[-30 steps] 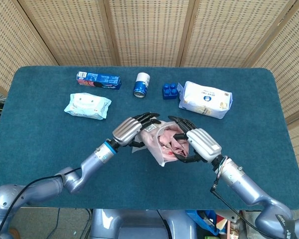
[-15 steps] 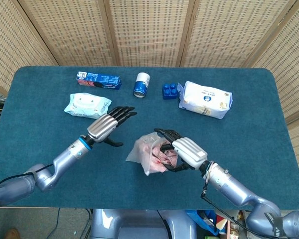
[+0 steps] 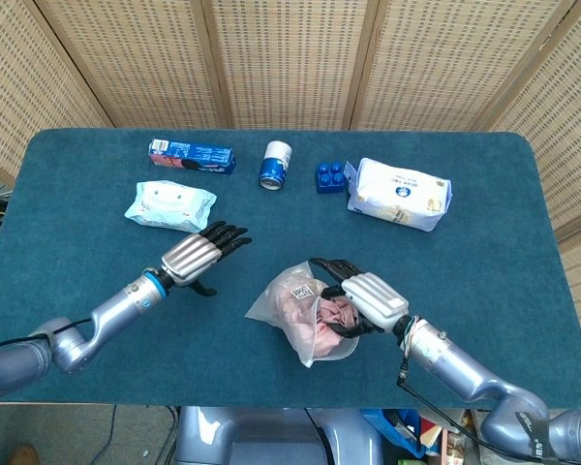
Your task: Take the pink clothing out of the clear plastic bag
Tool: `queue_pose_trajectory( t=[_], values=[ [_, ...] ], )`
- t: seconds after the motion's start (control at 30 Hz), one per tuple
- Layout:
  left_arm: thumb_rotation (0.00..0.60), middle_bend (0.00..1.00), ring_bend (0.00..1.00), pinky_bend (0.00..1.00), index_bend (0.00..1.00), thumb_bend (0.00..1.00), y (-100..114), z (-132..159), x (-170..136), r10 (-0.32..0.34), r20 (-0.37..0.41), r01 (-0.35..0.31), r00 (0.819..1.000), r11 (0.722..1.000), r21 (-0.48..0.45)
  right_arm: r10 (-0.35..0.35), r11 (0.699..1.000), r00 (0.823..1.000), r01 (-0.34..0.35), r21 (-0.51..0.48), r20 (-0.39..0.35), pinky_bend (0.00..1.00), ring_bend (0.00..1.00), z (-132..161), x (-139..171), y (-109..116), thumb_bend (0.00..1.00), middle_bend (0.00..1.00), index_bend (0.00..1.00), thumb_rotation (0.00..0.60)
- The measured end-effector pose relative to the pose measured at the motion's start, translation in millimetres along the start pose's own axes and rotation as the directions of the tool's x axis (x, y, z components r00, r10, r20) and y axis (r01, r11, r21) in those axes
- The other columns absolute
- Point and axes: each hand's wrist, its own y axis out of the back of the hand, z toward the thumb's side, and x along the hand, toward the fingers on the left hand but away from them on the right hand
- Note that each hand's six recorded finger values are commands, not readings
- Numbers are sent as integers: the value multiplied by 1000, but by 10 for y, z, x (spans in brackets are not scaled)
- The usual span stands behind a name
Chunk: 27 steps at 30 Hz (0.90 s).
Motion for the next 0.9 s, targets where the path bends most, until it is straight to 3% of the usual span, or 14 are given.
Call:
queue_pose_trajectory(
  t=[0.13, 0.23, 0.43, 0.7, 0.9],
  values=[
    [600, 0, 0, 0, 54, 136, -133, 138, 171, -30, 27, 29, 999, 999, 31, 5, 1000, 1000, -5, 9, 7, 0, 0, -40, 36, 0, 678, 0, 740, 600],
    [600, 0, 0, 0, 167, 143, -202, 246, 265, -44, 49, 43, 998, 998, 41, 2, 1000, 1000, -2, 7, 8, 0, 0, -50, 49, 10, 678, 0, 740, 600],
    [600, 0, 0, 0, 365, 144, -199, 356, 207, 3, 98, -5, 995, 1000, 23, -13, 1000, 1000, 13, 0, 9, 0, 0, -58, 60, 58, 677, 0, 740, 600],
    [600, 0, 0, 0, 415, 143, -289, 330, -50, 56, 152, -62, 987, 998, 32, -9, 1000, 1000, 9, -13, 15, 0, 0, -83, 41, 30, 678, 0, 740, 600],
    [600, 0, 0, 0, 415, 143, -406, 322, -120, 53, 176, -65, 983, 996, 65, -8, 1000, 1000, 8, -13, 19, 0, 0, -93, 29, 23, 677, 0, 740, 600]
  ],
)
